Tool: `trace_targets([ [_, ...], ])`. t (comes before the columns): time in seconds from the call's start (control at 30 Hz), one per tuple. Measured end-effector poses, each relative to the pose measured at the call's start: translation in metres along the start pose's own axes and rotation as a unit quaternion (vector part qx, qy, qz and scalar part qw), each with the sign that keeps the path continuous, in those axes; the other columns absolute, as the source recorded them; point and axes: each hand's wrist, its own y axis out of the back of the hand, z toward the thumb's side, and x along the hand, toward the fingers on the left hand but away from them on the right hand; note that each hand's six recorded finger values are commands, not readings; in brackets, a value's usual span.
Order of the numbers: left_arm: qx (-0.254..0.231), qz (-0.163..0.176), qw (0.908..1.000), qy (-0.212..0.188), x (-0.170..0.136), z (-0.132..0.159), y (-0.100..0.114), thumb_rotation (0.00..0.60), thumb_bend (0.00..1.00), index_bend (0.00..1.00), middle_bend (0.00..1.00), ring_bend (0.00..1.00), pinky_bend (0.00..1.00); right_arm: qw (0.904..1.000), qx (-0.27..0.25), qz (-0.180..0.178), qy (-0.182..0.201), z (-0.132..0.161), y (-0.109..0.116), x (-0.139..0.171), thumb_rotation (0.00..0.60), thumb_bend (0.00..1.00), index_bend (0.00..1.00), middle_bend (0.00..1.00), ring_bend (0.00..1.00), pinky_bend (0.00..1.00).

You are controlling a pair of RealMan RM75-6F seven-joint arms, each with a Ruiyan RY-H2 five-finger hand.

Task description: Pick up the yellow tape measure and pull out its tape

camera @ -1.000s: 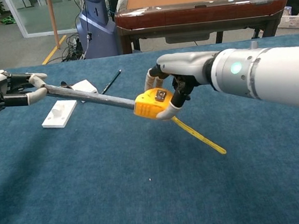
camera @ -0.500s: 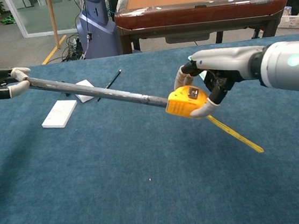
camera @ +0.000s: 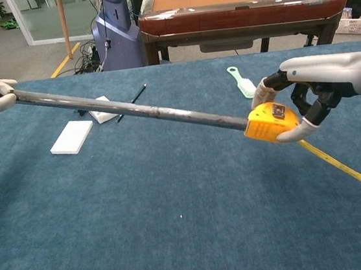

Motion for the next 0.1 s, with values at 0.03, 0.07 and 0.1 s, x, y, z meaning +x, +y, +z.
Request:
trace_targets([
  [0.03,-0.001,0.0,1.0,0.001,0.0,-0.0001,0.0006,0.6,0.5,0.57,0.1,0.0,0.0,1.0,0.0,0.0,-0.001,-0.0019,-0.0001,0.0018,0.6,0.79,0.67,0.73,0.72,0.42],
  [0.07,-0.002,0.0,1.0,0.002,-0.0001,-0.0001,0.0011,0.6,0.5,0.57,0.1,0.0,0.0,1.0,-0.002,0.0,-0.003,-0.004,-0.0001,0.0038,0.6,0.79,0.67,0.73,0.72,0.42],
  [0.1,-0.003,0.001,1.0,0.002,-0.0001,-0.0001,0.0014,0.6,0.5,0.57,0.1,0.0,0.0,1.0,-0.002,0.0,-0.003,-0.0052,0.0001,0.0049,0.6,0.79,0.67,0.73,0.72,0.42],
])
